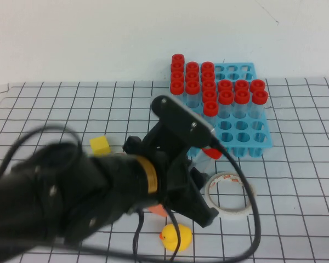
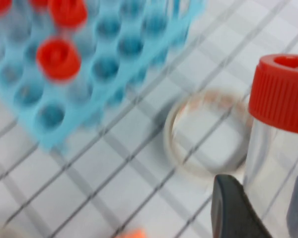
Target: Place the test tubes
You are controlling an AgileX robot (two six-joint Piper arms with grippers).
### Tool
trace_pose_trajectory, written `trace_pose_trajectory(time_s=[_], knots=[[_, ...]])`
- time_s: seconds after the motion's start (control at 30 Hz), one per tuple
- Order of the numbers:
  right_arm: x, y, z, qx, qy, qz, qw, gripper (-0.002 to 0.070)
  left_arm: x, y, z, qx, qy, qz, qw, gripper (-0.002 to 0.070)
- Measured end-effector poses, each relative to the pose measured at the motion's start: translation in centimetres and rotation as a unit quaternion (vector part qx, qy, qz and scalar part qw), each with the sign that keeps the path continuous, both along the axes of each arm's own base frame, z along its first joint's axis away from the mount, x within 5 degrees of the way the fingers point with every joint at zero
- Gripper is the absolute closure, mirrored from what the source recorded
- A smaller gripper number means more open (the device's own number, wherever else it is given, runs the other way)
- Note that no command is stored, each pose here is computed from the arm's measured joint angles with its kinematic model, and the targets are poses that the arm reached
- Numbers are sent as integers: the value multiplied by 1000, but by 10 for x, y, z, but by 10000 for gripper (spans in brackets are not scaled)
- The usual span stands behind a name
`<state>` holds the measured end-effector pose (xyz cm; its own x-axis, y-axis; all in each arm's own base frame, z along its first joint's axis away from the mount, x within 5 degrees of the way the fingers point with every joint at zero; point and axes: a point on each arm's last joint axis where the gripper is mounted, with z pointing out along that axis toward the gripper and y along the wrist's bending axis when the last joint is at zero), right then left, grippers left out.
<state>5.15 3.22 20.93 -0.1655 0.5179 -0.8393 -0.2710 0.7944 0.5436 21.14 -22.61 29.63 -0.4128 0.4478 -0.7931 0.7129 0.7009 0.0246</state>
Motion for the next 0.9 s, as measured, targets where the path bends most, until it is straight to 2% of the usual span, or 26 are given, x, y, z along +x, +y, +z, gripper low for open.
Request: trace_pose_trajectory(time_s=[0.1,0.2,0.27,0.33,0.4,0.5,0.6,0.77,0.9], knots=[[5,4,20,-27,-14,28,999,678,-3,0,-11,-53,-25,-3,998,465],[15,9,39,-59,-23,61,996,676,-4,-1,-21,-80,-42,-10,996,465],[25,11,52,-91,-37,81,992,652,-4,-3,-22,-102,-57,-14,993,465],[36,14,62,-128,-50,111,984,584,-3,-5,-21,-125,-70,-17,990,465],[47,20,72,-161,-65,156,972,454,-2,-7,-17,-153,-84,-18,984,465],[63,27,84,-171,-73,212,959,248,-1,-10,-12,-186,-98,-19,978,465],[80,33,94,-166,-76,263,947,135,-1,-12,-10,-208,-102,-22,973,465],[111,50,111,-160,-104,364,912,91,-4,-15,-5,-228,-110,-47,966,465],[131,60,116,-165,-111,392,898,88,-5,-16,-4,-238,-106,-53,964,465]])
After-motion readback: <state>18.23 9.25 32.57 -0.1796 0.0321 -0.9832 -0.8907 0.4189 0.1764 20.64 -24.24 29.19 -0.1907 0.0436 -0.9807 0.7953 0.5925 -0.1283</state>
